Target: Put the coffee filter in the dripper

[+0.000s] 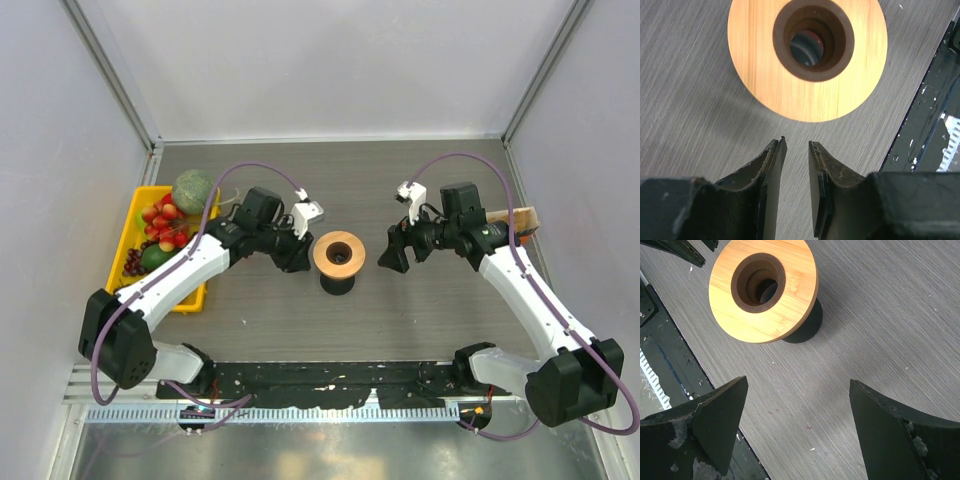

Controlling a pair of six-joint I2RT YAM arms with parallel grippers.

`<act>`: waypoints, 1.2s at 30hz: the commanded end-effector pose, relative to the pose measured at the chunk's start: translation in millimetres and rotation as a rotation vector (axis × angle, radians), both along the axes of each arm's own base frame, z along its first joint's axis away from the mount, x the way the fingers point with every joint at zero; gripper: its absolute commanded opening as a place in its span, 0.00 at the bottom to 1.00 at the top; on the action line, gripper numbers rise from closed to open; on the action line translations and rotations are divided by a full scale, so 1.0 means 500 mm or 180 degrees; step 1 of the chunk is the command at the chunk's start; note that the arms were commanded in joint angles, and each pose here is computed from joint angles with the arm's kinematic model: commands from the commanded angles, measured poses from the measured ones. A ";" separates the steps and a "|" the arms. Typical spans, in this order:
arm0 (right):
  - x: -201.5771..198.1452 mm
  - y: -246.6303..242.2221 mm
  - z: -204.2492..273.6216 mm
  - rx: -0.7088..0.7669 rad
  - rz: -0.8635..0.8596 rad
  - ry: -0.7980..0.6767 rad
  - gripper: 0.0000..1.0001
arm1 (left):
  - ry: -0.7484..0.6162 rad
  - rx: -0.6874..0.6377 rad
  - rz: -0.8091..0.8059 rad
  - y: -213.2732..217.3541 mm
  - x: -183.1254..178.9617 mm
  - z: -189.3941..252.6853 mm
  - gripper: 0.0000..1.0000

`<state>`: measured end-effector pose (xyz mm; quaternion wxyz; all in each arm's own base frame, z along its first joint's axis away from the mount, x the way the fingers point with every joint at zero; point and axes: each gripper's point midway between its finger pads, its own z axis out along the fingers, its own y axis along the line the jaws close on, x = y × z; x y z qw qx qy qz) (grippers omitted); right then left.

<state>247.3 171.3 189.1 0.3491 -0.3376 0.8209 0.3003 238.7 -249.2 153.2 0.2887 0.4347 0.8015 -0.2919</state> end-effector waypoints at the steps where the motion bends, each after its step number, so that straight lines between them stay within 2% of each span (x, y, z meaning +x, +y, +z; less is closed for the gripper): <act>1: 0.012 0.003 0.014 0.0018 0.0030 -0.0139 0.89 | -0.0127 -0.0120 -0.0101 -0.035 0.017 0.034 0.33; 10: 0.012 0.003 0.015 0.0021 0.0030 -0.0148 0.89 | -0.0064 -0.0131 -0.0140 -0.048 0.015 0.032 0.36; 17: 0.011 0.003 0.015 0.0020 0.0036 -0.0142 0.89 | -0.0079 -0.0264 -0.0247 -0.044 -0.014 0.054 0.55; 21: 0.009 0.002 0.021 0.0025 0.0032 -0.0175 0.89 | -0.0159 -0.0310 -0.0129 0.000 -0.027 0.089 0.58; 26: 0.006 0.002 0.027 0.0043 0.0030 -0.0205 0.89 | -0.0327 -0.0386 0.0602 0.129 0.016 0.125 0.73; 29: 0.004 0.002 0.029 0.0049 0.0027 -0.0215 0.89 | -0.0370 -0.0246 0.1119 0.215 0.044 0.124 0.74; 36: 0.014 -0.004 0.031 0.0040 -0.0132 -0.0221 0.89 | 0.0030 -0.0240 0.2433 0.377 0.093 0.059 0.74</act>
